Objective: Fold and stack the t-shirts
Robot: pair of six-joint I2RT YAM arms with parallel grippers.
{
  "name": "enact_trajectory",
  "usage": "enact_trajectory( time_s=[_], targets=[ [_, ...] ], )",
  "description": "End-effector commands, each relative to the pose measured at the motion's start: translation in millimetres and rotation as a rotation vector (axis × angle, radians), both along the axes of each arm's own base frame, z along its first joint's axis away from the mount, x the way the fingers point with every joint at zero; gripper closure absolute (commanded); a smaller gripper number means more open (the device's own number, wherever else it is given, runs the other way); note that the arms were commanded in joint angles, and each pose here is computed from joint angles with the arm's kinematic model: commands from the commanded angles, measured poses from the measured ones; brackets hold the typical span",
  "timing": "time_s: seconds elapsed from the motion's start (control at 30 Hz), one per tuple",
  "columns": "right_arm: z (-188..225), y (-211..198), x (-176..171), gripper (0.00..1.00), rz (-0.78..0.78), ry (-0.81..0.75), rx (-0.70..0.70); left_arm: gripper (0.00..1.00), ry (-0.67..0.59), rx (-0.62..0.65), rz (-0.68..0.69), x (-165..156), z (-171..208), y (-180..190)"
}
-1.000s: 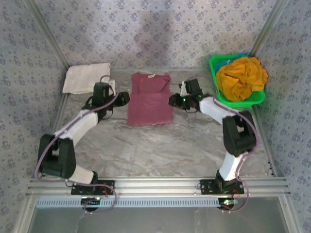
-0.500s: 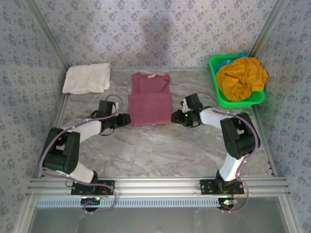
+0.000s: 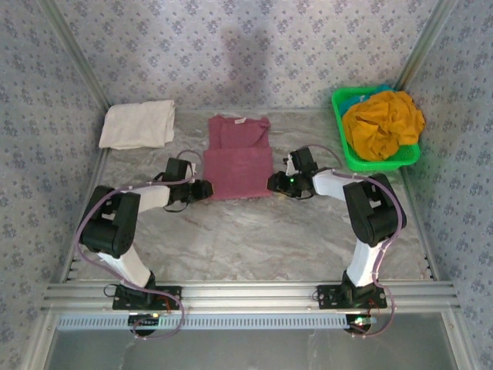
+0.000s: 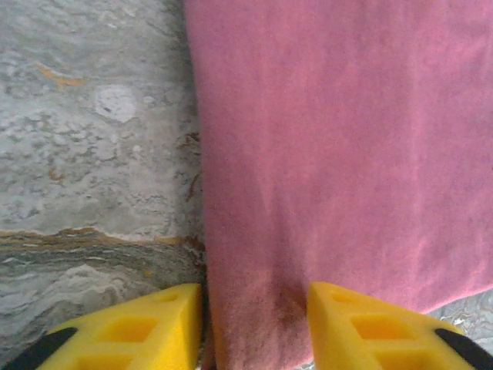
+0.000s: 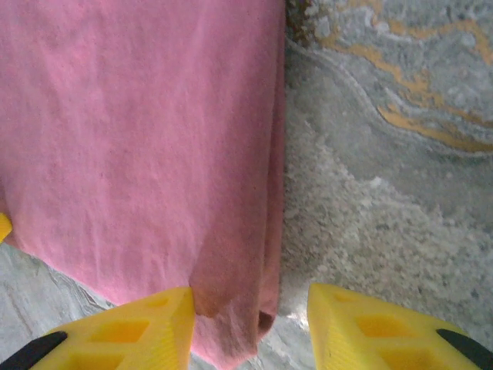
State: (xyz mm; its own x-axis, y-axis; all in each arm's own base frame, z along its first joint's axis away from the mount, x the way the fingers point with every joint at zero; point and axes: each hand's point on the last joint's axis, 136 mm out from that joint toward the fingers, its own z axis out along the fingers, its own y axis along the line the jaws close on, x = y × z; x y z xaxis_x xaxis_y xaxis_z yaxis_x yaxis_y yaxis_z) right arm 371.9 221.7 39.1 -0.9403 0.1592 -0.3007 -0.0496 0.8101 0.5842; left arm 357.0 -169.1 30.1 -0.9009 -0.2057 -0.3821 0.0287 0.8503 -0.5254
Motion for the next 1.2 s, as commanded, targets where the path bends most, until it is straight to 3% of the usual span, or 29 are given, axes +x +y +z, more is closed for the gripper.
enact_trajectory(
  time_s=[0.0,0.27,0.4,0.5,0.6,0.87,1.17],
  targets=[
    [0,6,11,0.56,-0.011,-0.015,0.007,0.66,-0.002,-0.029,-0.016,2,-4,-10],
    [-12,24,12,0.61,0.015,0.008,0.016,0.77,-0.012,-0.054,-0.013,4,1,-14],
    [-11,28,12,0.80,0.015,0.000,0.025,0.86,-0.020,-0.062,-0.008,4,3,-14],
    [-4,25,10,0.92,0.016,-0.015,0.025,0.99,-0.024,-0.069,0.007,4,8,-13],
    [6,21,2,1.00,0.025,-0.043,0.015,1.00,-0.043,-0.072,0.014,1,18,-11],
    [0,12,-42,1.00,0.057,0.003,0.051,1.00,-0.030,-0.012,0.030,-40,15,5],
    [1,-8,-127,1.00,0.086,0.032,-0.008,1.00,0.018,0.070,0.012,-113,10,13]
  ],
)
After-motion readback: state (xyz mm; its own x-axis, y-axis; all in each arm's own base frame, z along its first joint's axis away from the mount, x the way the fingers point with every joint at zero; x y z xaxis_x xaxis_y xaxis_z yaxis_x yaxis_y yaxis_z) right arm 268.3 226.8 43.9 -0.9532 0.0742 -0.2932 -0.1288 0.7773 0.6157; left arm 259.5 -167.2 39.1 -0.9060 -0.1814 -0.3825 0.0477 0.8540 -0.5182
